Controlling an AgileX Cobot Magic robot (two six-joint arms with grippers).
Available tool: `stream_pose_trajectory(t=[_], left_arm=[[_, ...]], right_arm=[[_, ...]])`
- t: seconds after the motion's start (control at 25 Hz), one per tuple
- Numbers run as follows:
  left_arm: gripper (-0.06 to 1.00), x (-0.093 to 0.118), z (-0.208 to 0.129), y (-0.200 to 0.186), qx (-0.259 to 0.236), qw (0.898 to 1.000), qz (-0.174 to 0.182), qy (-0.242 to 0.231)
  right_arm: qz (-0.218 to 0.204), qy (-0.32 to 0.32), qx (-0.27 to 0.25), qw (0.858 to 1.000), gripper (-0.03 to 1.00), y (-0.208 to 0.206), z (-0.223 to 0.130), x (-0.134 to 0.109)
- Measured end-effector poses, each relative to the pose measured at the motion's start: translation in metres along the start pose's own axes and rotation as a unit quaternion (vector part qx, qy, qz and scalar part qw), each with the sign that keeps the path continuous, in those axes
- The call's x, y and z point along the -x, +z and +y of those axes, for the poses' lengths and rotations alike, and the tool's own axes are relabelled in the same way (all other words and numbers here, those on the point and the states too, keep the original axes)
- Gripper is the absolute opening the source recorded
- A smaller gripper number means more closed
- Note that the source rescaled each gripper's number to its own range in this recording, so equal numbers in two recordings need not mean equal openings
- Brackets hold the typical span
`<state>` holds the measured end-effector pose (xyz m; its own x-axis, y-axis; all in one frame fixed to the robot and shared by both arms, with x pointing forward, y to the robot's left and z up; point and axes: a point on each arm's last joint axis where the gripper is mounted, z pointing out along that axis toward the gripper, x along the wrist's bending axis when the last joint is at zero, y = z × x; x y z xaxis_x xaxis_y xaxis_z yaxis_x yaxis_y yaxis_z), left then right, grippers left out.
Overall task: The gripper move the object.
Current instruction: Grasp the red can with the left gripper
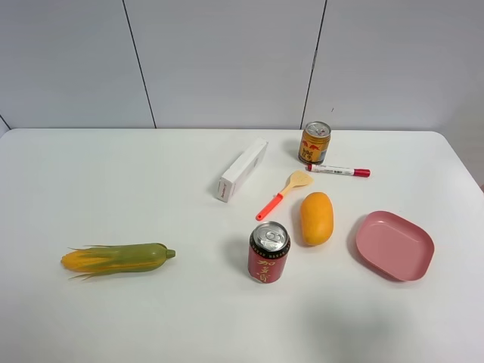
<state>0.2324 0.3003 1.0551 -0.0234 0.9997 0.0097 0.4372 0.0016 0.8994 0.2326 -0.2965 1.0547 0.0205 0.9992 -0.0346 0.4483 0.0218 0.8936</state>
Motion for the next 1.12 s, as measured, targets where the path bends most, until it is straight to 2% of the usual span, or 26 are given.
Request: stream_pose_trajectory(t=[0.04, 1.12], left_arm=[[0.82, 0.0, 0.0, 0.0, 0.0, 1.0, 0.0, 0.0], [0.82, 0.0, 0.0, 0.0, 0.0, 1.0, 0.0, 0.0]], right_arm=[[0.0, 0.0, 0.0, 1.0, 1.0, 0.0, 0.0, 0.0], [0.0, 0.0, 0.0, 1.0, 1.0, 0.0, 0.0, 0.0]])
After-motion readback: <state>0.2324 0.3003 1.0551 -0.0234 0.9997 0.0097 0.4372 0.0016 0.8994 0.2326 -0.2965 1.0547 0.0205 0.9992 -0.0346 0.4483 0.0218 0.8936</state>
